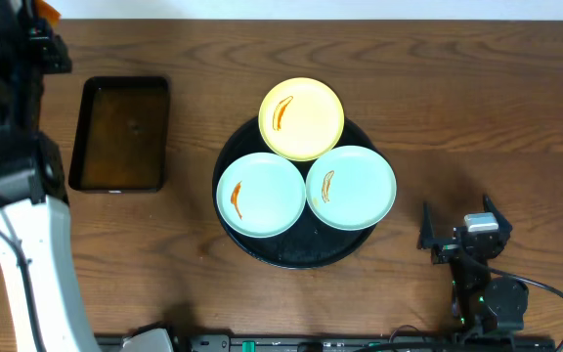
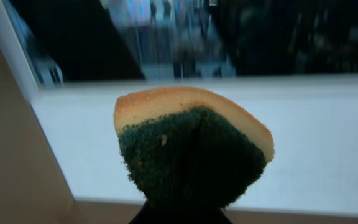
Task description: Clean dirty plates on tray and stack at the side
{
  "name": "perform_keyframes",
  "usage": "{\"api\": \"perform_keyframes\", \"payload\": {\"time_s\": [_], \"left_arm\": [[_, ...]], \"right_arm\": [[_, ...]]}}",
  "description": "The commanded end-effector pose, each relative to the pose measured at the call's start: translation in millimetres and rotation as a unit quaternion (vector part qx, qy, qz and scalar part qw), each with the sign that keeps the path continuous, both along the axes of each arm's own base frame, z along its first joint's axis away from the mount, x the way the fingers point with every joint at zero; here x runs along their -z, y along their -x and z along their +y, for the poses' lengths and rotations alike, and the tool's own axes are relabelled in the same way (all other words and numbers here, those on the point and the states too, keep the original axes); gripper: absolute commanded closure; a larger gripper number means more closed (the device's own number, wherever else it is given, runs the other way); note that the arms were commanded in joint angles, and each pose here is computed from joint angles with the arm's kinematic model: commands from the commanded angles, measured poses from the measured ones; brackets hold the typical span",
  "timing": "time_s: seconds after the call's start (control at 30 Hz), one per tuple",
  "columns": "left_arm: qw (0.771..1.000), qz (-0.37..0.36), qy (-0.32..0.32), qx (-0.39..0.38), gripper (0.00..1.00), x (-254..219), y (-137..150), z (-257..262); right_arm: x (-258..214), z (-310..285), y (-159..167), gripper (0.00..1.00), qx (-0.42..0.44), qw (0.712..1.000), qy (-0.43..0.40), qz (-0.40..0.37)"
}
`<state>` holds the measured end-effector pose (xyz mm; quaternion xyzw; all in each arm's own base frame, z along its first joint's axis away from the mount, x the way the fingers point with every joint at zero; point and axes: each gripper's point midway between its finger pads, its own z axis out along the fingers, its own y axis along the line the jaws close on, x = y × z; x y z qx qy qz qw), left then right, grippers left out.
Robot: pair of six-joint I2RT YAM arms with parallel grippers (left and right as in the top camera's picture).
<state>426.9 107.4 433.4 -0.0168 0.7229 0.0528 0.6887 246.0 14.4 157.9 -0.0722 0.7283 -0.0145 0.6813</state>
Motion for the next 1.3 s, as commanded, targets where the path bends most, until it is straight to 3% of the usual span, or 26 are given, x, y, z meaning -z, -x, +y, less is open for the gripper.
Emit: {"api": "perform_keyframes", "payload": {"time_s": [0.0, 0.13, 0.23, 0.37, 0.87, 1.27], "left_arm": [[0.997, 0.077, 0.025, 0.004, 0.93, 63.4, -27.8, 10.1], [0.98, 0.189, 0.065, 0.004, 0.93, 154.8, -52.6, 19.1], [0.955, 0.28, 0.098, 0.003, 0.93, 235.3, -62.6, 23.1], [0.932, 0.341, 0.12, 0.003, 0.93, 293.2, -63.9, 23.6], [0.912, 0.387, 0.137, 0.003, 0.92, 311.0, -45.8, 17.2], [0.91, 0.392, 0.138, 0.003, 0.93, 313.2, -43.9, 16.5]], "right_arm": [[0.6, -2.4, 0.1, 0.01, 0.005, 1.0, 0.006, 0.0], [0.6, -2.4, 0.1, 0.01, 0.005, 1.0, 0.006, 0.0], [0.6, -2.4, 0.1, 0.01, 0.005, 1.0, 0.006, 0.0], [0.6, -2.4, 0.1, 0.01, 0.005, 1.0, 0.006, 0.0], [0.6, -2.4, 0.1, 0.01, 0.005, 1.0, 0.006, 0.0], [0.6, -2.4, 0.1, 0.01, 0.005, 1.0, 0.006, 0.0]]}}
